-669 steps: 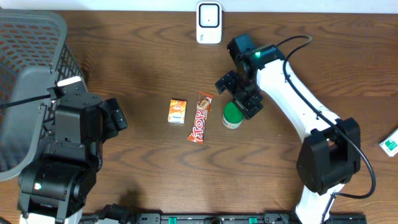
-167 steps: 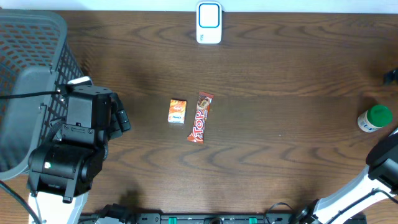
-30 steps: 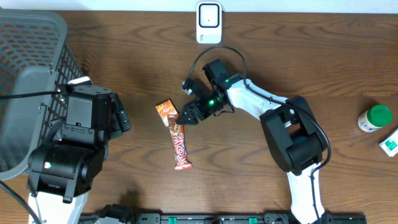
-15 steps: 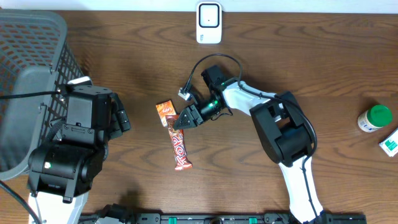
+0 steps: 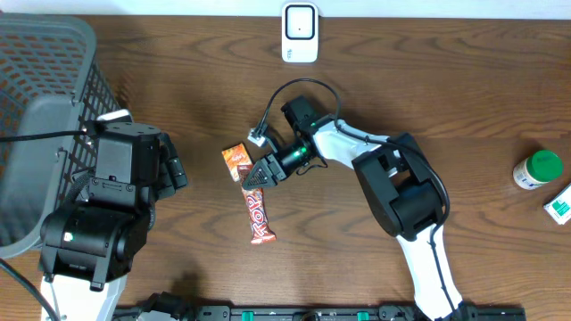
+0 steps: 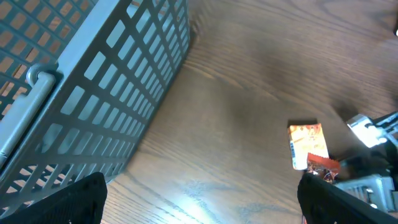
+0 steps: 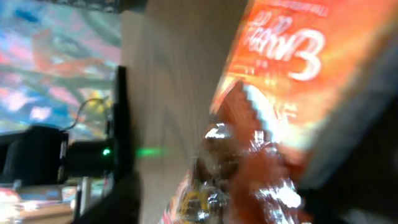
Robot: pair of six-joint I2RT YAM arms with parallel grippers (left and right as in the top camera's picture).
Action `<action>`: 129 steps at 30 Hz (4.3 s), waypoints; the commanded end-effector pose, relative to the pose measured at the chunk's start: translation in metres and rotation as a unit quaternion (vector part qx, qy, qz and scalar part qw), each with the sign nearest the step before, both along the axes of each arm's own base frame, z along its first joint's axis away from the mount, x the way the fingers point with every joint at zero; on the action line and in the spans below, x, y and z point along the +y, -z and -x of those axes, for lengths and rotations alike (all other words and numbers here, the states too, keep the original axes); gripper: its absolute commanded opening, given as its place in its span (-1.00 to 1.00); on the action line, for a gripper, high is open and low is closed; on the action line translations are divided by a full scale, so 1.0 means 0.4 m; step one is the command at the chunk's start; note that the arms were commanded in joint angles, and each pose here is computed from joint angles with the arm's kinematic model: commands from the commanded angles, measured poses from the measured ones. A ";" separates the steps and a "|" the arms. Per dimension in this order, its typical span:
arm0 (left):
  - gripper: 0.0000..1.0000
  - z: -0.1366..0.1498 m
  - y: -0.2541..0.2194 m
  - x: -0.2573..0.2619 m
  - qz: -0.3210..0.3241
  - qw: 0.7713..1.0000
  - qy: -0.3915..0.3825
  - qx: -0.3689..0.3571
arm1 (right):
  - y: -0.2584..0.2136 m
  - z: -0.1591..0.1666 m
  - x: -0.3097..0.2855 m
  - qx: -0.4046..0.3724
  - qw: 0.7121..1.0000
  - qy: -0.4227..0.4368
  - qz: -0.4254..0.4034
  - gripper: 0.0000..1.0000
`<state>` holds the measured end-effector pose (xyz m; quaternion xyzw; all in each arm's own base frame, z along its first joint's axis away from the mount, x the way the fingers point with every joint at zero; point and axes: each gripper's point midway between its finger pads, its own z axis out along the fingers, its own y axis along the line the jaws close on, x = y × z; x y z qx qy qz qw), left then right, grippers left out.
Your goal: Scan the item barcode
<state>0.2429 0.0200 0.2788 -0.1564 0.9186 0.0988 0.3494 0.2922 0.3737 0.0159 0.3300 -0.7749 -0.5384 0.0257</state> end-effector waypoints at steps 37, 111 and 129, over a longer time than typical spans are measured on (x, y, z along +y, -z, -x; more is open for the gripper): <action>0.96 0.000 -0.007 0.001 0.002 1.000 -0.004 -0.005 | -0.189 -0.053 -0.545 -0.234 0.681 0.257 0.644 -0.92; 0.96 0.000 -0.007 0.001 0.002 1.000 -0.005 -0.005 | -0.010 0.017 -0.477 0.075 0.915 0.113 0.381 0.68; 0.96 0.000 -0.007 0.001 0.002 1.000 -0.004 -0.005 | 0.104 0.134 -0.424 0.103 0.924 0.099 0.355 0.75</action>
